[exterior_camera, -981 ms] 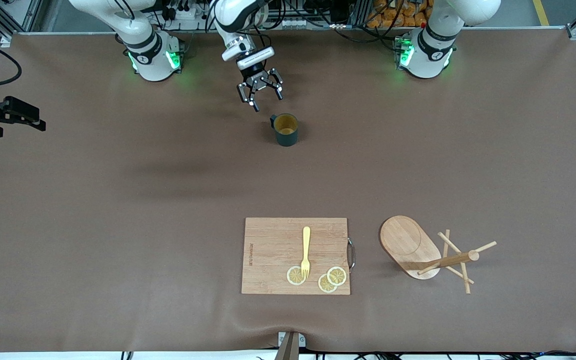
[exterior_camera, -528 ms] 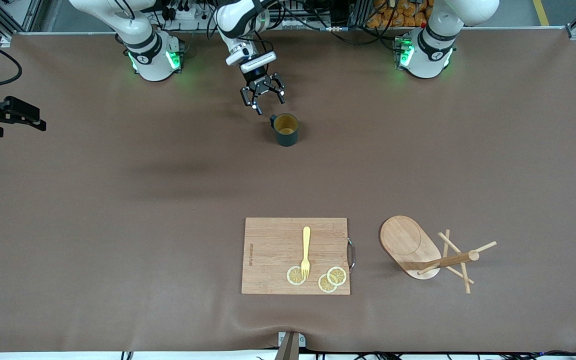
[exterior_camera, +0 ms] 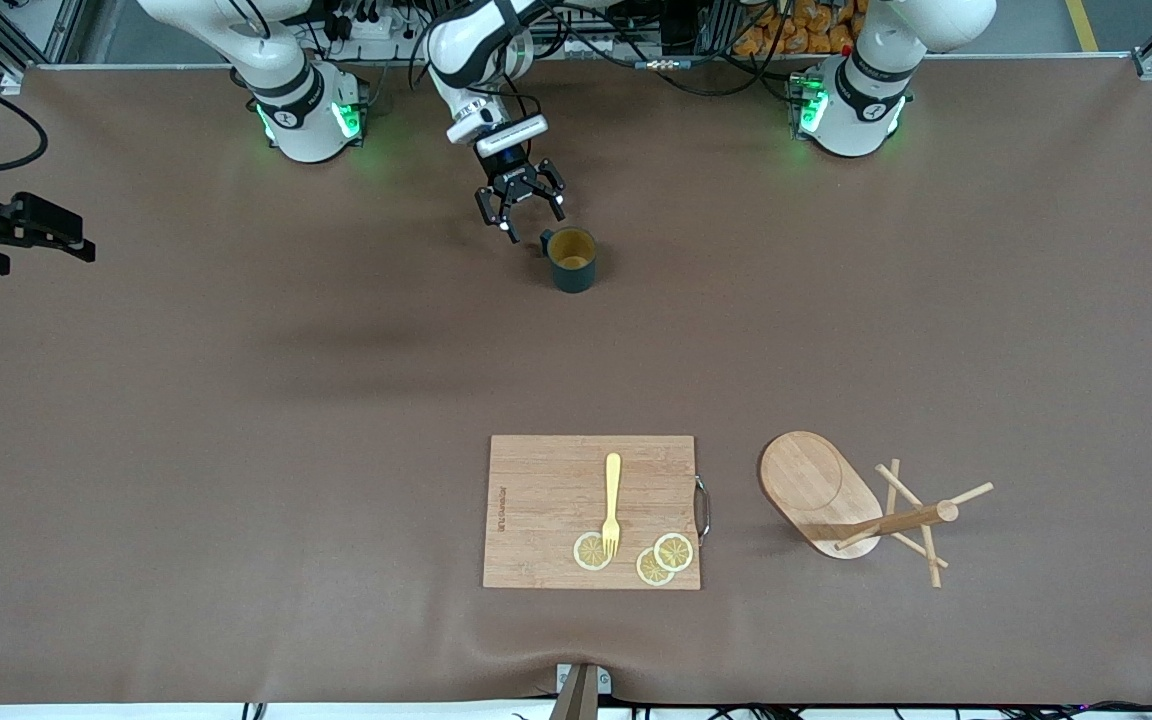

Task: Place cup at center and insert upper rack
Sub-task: 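Lower the left gripper and grasp the mug handle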

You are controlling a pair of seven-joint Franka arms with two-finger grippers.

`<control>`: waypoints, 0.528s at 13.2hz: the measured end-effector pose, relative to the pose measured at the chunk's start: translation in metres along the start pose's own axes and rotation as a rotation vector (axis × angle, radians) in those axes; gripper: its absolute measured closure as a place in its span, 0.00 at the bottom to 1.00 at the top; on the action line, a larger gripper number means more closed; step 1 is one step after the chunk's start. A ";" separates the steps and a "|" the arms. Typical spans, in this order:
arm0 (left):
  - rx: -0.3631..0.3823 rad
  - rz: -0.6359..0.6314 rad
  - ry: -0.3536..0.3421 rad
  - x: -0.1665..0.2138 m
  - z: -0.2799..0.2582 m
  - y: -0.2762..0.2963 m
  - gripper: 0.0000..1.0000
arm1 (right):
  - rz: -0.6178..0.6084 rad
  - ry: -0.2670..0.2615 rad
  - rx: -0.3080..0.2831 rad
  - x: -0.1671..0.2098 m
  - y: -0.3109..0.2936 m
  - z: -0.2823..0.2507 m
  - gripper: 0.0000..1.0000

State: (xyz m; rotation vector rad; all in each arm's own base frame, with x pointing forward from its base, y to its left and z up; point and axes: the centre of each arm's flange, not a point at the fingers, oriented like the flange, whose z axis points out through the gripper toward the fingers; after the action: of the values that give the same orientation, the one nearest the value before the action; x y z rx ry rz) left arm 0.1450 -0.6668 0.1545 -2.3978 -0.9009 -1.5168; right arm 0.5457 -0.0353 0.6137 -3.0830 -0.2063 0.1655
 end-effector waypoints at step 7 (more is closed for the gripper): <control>0.030 -0.062 0.012 -0.018 0.013 -0.011 0.07 | 0.000 0.000 0.000 0.000 0.000 0.000 0.00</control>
State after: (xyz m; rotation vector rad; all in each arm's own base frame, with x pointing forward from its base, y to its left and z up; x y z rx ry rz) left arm 0.1427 -0.6594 0.1308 -2.3578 -0.9969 -1.5259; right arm 0.5457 -0.0350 0.6137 -3.0829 -0.2070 0.1655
